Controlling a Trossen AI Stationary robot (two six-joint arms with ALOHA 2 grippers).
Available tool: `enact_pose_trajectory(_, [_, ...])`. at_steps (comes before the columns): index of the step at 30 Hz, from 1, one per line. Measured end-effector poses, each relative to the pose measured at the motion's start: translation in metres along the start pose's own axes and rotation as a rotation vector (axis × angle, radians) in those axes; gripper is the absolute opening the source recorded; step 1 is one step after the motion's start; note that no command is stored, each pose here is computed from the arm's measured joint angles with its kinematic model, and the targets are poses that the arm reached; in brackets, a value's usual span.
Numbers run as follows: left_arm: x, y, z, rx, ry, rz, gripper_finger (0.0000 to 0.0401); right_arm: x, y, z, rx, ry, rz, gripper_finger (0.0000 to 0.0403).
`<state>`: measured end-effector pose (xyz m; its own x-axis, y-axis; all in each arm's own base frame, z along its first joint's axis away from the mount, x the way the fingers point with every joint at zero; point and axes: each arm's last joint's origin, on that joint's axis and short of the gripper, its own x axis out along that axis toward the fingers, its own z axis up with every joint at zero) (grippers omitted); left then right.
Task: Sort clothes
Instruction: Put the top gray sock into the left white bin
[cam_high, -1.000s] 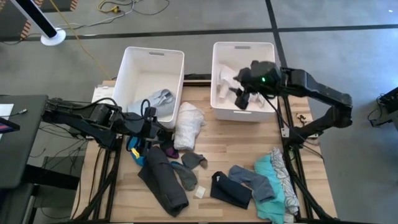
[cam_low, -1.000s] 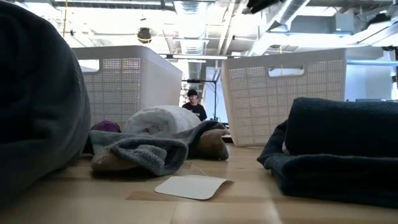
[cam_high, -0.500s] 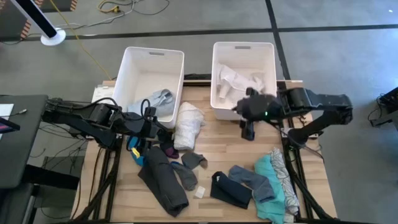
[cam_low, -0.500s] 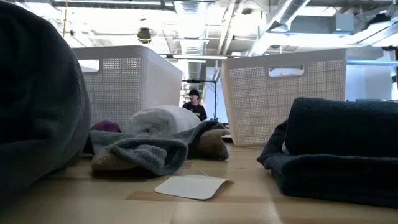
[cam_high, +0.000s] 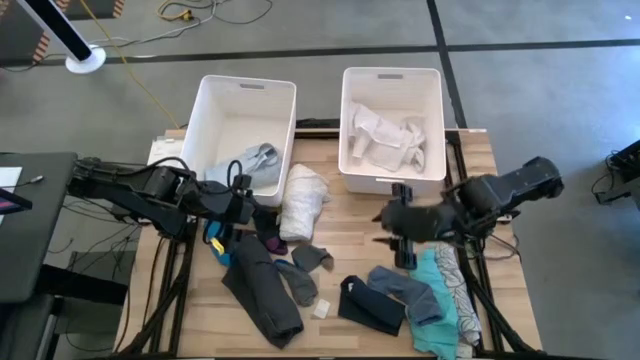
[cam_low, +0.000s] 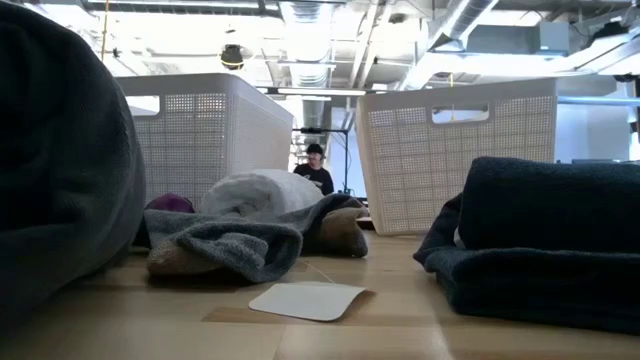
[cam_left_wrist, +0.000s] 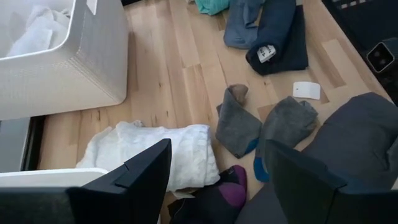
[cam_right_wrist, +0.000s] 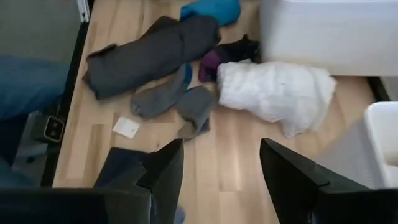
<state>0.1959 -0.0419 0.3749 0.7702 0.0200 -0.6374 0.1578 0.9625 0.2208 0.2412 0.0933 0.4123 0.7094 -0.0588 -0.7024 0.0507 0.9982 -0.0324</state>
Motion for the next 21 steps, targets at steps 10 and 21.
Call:
enact_pose_trajectory(10, [0.033,-0.015,-0.027,0.027,0.063,-0.028,0.0251,0.042,0.053,-0.009,-0.082,0.104,0.034,0.0225])
enact_pose_trajectory(21, [0.055,-0.036,-0.045,0.071,0.048,-0.083,0.0251,0.119,0.098,-0.021,-0.15,0.183,-0.014,0.0225])
